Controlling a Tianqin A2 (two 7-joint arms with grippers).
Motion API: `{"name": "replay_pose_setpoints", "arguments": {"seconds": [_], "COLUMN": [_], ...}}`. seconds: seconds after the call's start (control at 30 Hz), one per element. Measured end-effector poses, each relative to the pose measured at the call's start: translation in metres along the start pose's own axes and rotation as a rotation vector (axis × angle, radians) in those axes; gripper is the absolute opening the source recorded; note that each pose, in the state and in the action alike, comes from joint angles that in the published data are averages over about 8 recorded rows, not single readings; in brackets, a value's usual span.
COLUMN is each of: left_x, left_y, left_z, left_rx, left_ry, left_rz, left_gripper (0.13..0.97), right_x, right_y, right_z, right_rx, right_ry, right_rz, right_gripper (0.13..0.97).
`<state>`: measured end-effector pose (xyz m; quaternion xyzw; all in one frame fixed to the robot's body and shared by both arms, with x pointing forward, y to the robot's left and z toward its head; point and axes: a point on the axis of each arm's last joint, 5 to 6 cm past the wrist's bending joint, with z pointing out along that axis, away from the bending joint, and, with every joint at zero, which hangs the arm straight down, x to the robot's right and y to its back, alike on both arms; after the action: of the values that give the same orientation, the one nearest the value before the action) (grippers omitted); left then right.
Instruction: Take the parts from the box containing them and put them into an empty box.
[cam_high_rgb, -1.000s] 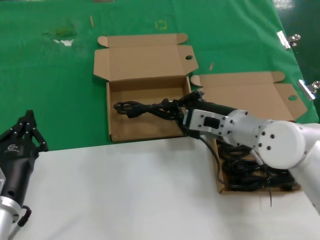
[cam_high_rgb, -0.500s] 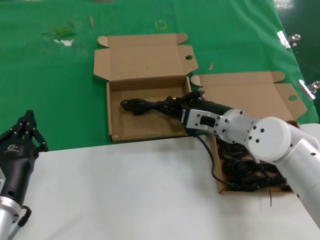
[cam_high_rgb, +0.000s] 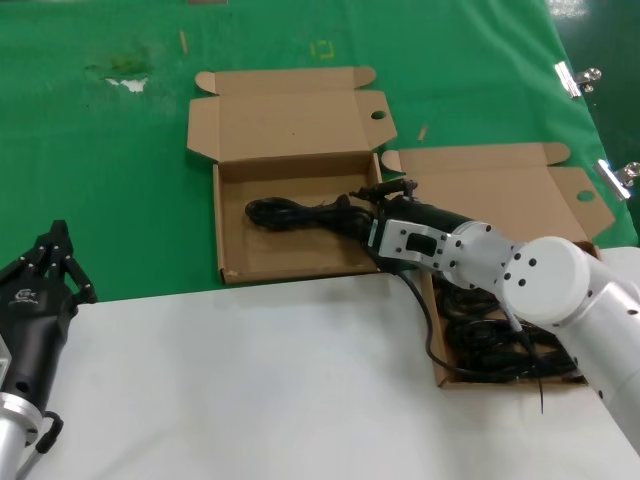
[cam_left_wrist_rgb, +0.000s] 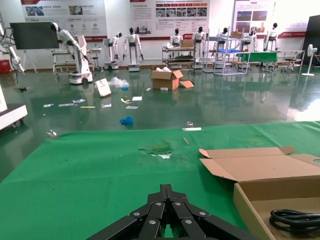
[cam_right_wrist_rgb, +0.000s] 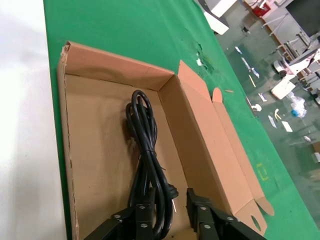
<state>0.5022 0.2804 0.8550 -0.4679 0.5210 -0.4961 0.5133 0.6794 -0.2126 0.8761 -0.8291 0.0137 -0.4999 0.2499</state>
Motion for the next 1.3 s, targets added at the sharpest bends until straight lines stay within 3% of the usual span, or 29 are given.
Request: {"name": "replay_pose_setpoints", "arguments": {"seconds": [0.17, 0.4, 0.57, 0.83, 1.13, 1.3], "left_x": [0.0, 0.0, 0.0, 0.0, 0.0, 0.0], "left_y": [0.0, 0.0, 0.0, 0.0, 0.0, 0.0], "left_z": [0.0, 0.0, 0.0, 0.0, 0.0, 0.0], "left_rx": [0.0, 0.0, 0.0, 0.0, 0.0, 0.0], "left_ry": [0.0, 0.0, 0.0, 0.0, 0.0, 0.0], "left_rz": [0.0, 0.0, 0.0, 0.0, 0.0, 0.0], "left_gripper": [0.14, 0.14, 0.14, 0.14, 0.14, 0.14], "right_x": [0.003, 0.013, 0.02, 0.031, 0.035, 0.03], "right_y": [0.0, -0.001, 0.002, 0.008, 0.012, 0.015], "right_z": [-0.006, -0.026, -0.048, -0.09, -0.142, -0.161], "right_rx": [0.009, 0.031, 0.041, 0.057, 0.103, 0.121], "right_ry": [0.009, 0.032, 0.055, 0.116, 0.194, 0.21], "right_rz": [0.013, 0.067, 0.129, 0.232, 0.336, 0.37], "right_gripper": [0.293, 0.433, 0.453, 0.666, 0.832, 0.882]}}
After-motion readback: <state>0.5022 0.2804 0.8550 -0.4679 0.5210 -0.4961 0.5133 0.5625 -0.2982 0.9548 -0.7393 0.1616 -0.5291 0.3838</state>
